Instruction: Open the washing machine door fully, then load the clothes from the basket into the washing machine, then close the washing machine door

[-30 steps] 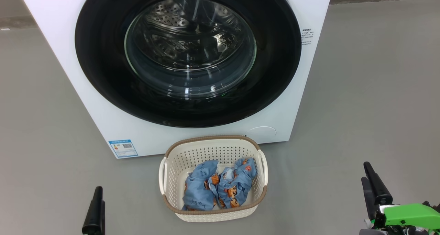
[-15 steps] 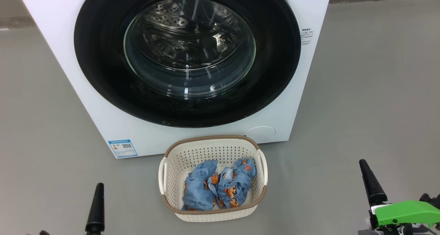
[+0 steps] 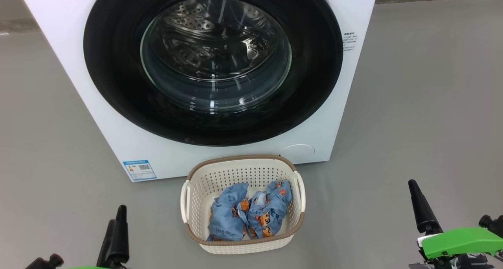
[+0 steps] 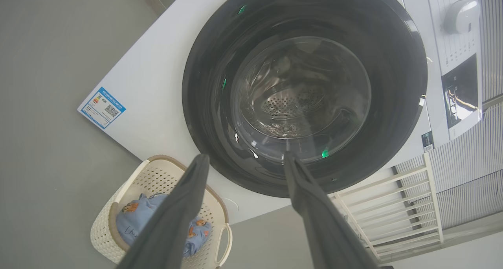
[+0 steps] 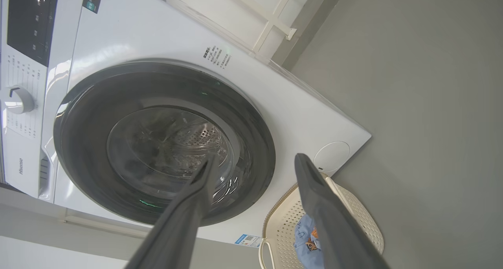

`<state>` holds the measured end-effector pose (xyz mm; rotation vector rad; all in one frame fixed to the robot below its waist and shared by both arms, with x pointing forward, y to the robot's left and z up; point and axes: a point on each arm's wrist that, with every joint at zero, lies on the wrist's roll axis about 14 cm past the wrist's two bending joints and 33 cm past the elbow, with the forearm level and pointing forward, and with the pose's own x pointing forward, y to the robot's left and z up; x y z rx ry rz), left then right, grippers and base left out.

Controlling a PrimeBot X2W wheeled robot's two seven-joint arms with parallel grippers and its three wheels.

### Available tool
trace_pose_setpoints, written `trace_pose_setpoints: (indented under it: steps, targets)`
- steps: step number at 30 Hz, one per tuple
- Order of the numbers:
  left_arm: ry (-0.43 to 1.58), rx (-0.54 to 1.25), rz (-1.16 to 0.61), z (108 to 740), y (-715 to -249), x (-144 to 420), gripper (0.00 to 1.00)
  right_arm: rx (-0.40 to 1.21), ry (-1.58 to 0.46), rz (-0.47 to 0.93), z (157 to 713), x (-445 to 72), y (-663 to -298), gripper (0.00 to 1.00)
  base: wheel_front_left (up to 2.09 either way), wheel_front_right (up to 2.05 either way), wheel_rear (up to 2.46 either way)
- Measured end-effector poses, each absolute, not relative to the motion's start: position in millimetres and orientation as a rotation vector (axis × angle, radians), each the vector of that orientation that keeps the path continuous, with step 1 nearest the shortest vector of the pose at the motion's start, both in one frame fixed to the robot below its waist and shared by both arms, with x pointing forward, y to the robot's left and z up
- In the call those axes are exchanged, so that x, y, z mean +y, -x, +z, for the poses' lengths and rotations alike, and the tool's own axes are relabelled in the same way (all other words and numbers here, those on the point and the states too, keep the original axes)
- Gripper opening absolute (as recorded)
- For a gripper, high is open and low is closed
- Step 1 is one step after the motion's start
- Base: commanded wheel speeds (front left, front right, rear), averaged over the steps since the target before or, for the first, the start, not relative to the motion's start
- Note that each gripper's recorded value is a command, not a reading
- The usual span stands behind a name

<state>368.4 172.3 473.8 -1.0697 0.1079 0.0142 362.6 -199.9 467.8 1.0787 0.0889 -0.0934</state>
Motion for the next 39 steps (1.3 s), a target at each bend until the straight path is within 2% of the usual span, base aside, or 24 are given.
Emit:
trace_pose_setpoints:
  steps: [15,39]
  targets:
    - [0.860,0.075,-0.020,482.4,-369.3,171.6,1.00,0.068,-0.891,-0.049,476.5,-196.7,-365.1,1.00,0.00,0.00,0.00]
    - [0.633,0.030,-0.077,491.2,-368.3,164.4,1.00,0.018,-0.650,0.036,492.4,-184.7,-368.0,1.00,0.00,0.00,0.00]
